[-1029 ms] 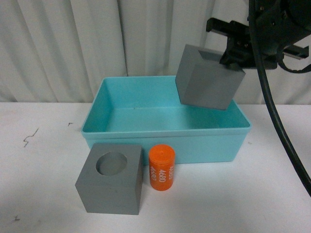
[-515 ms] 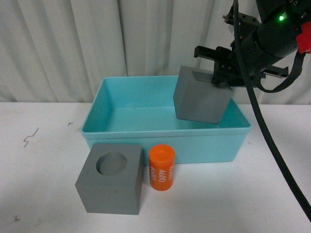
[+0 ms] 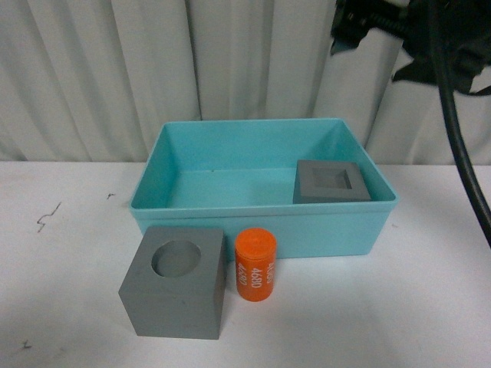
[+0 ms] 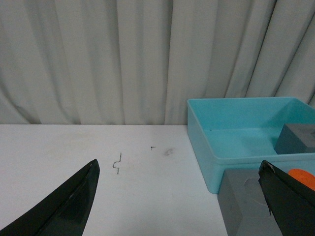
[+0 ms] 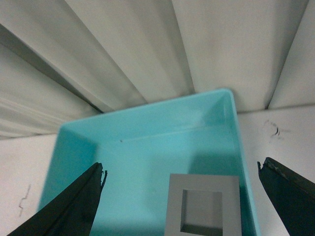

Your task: Place gray and orange parts in blue box

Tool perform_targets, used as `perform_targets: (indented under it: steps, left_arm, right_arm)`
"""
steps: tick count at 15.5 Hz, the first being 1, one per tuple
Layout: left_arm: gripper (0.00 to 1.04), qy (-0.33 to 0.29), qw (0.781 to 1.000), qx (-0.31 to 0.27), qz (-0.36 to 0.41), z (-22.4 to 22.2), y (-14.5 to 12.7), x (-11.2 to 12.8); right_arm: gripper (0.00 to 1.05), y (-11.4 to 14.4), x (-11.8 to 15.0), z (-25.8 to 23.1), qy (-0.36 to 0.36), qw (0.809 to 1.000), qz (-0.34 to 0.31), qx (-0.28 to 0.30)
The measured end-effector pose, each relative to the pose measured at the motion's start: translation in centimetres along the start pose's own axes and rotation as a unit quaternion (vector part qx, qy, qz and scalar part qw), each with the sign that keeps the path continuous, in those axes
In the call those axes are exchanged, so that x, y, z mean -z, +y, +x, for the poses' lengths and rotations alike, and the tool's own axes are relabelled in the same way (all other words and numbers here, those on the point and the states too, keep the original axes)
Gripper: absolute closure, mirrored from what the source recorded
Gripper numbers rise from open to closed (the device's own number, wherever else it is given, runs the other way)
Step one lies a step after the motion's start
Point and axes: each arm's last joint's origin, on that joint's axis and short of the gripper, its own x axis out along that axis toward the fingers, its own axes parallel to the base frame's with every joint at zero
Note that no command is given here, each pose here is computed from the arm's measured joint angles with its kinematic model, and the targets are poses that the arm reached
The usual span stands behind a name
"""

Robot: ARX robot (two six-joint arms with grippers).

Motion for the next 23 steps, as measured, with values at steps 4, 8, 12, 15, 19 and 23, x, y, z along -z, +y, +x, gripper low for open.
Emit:
perform_targets:
  steps: [4,8,12,15,19,23]
  left_arm:
    - [0.07,0.000,1.000,0.000,0.000,0.0,0.0,0.0]
    - [0.07,0.000,1.000,0.000,0.000,0.0,0.0,0.0]
    - [0.07,0.000,1.000,0.000,0.000,0.0,0.0,0.0]
    - [0.07,0.000,1.000,0.000,0.000,0.0,0.0,0.0]
    - [0.07,0.000,1.000,0.000,0.000,0.0,0.0,0.0]
    - [0.07,0.000,1.000,0.000,0.000,0.0,0.0,0.0]
  right_arm:
    - [0.24,-0.7,0.6,-10.8,-0.238,0.968,-0.079,0.032]
    - [0.73,-5.0,8.4,-14.6,-0.246,0.951,-0.146,0.114]
    - [1.03,-6.2,11.9,-17.8,-0.257,0.947,-0.154,0.114]
    - [1.03,-7.6,14.2,-19.7,-0.250,0.949,-0.156,0.108]
    - [1.03,-7.9,16.3,-21.4,-0.249,0.949,-0.153,0.116]
    - [1.03,-8.0,18.0,-22.7,-0.262,0.946,-0.155,0.114]
